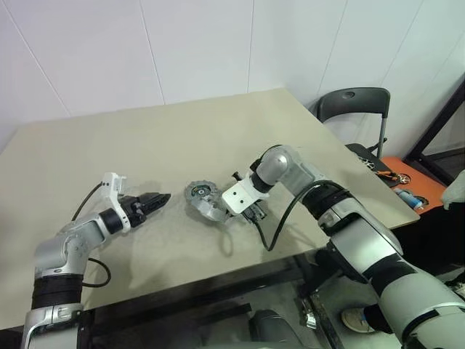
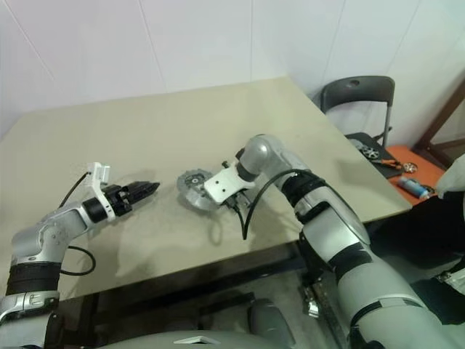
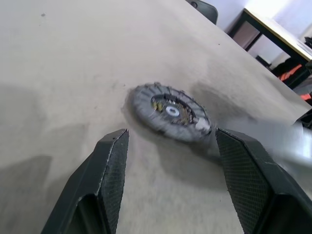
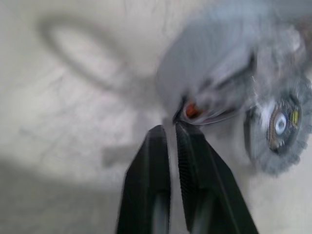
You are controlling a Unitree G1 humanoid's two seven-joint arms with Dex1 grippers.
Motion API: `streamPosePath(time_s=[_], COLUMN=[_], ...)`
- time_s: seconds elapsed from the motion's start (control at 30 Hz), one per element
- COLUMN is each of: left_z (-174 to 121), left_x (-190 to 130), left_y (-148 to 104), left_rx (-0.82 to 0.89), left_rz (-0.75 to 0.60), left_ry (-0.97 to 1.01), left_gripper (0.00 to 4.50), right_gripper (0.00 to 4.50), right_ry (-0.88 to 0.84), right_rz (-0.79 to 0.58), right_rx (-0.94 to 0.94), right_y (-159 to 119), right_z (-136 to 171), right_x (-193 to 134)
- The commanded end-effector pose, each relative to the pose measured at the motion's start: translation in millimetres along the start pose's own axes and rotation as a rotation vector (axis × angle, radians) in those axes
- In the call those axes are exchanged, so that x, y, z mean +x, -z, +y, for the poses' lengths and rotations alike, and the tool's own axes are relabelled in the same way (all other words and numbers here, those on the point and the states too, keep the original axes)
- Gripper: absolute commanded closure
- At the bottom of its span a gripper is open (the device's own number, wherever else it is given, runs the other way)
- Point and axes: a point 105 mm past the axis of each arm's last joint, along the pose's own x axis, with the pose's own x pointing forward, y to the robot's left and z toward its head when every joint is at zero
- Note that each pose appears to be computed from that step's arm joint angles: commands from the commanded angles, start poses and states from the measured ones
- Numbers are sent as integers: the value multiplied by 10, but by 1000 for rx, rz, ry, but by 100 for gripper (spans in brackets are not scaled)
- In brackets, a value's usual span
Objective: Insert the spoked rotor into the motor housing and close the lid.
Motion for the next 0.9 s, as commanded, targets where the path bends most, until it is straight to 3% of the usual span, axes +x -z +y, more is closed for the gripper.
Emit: streamPosePath(time_s=[0.03, 0.47, 0.67, 0.77, 0.9], left_z=[-28, 6, -23, -23, -43], left_x=[30, -1, -16, -14, 15], left_y=[-109, -111, -104, -124, -171], left_rx=[27, 26, 22, 22, 32], left_rz=[-27, -24, -29, -35, -40], left_ry=[16, 9, 13, 15, 24], left_gripper=[144, 144, 144, 144, 144], right_gripper=[420, 420, 420, 363, 229], right_ry=[16, 92, 259, 452, 522], right_rz=[19, -5, -196, -287, -337], right_rx=[-67, -63, 213, 401, 694], right_y=[-54, -129, -218, -112, 142], right_z=[-57, -201, -343, -470, -308], right_x=[-110, -168, -353, -478, -523])
